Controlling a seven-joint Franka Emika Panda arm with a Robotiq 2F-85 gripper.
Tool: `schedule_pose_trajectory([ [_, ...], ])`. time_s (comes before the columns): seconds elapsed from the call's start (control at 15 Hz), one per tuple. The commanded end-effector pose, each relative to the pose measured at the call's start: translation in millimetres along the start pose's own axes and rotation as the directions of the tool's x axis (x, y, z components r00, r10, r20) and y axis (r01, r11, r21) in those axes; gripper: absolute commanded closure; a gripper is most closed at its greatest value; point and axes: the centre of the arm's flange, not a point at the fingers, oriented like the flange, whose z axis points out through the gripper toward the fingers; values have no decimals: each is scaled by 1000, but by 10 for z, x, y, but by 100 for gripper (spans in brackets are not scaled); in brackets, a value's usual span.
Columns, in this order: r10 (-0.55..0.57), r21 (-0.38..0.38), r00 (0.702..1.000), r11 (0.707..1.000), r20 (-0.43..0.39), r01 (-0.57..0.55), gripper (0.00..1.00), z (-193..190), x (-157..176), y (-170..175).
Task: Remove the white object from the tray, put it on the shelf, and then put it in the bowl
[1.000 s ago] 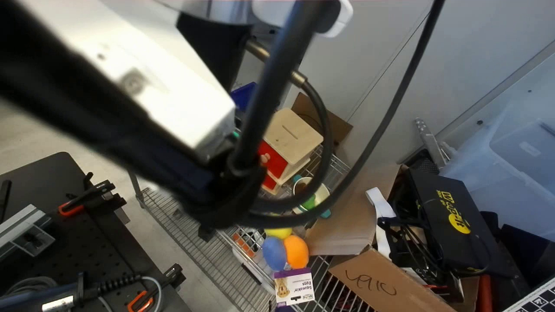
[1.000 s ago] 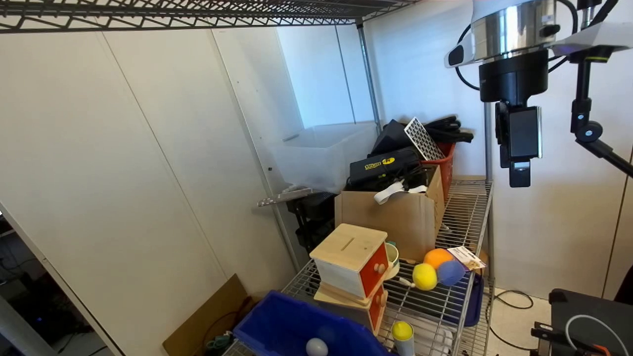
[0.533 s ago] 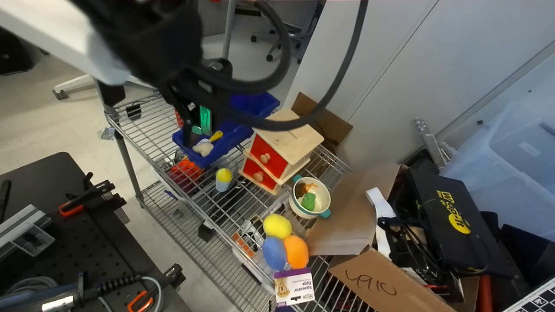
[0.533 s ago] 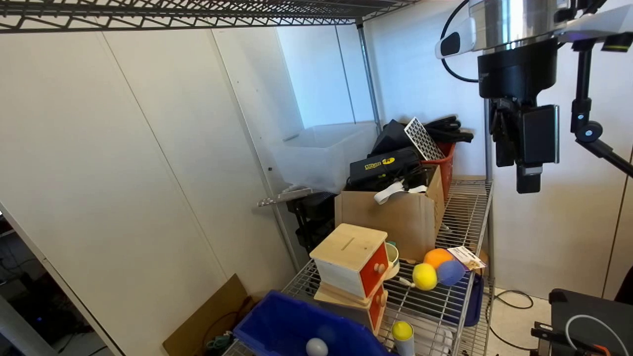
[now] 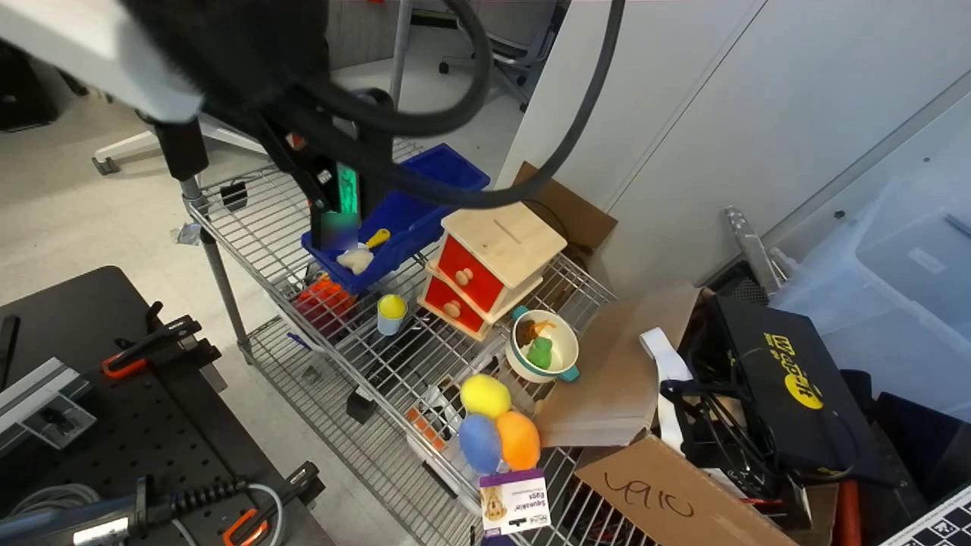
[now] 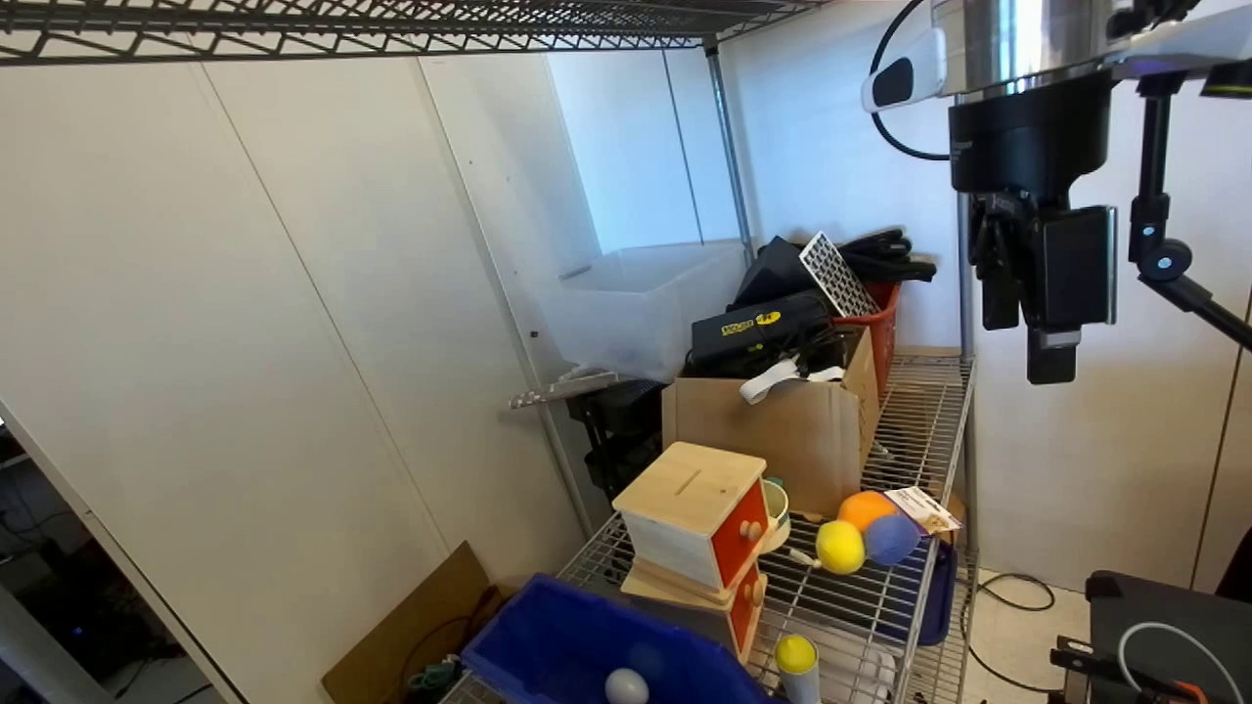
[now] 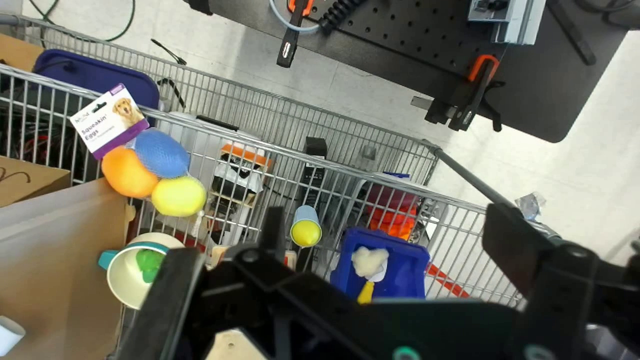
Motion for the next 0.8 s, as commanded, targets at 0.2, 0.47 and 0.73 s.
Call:
schedule_pose_trajectory([
  [0.2, 0, 0, 1000, 1000, 0, 0, 0, 2, 0, 0],
  [0.47, 0, 0, 1000, 1000, 0, 0, 0, 2, -1, 0],
  [0.73, 36, -13, 999, 999, 10, -36, 0, -6, 35, -6],
])
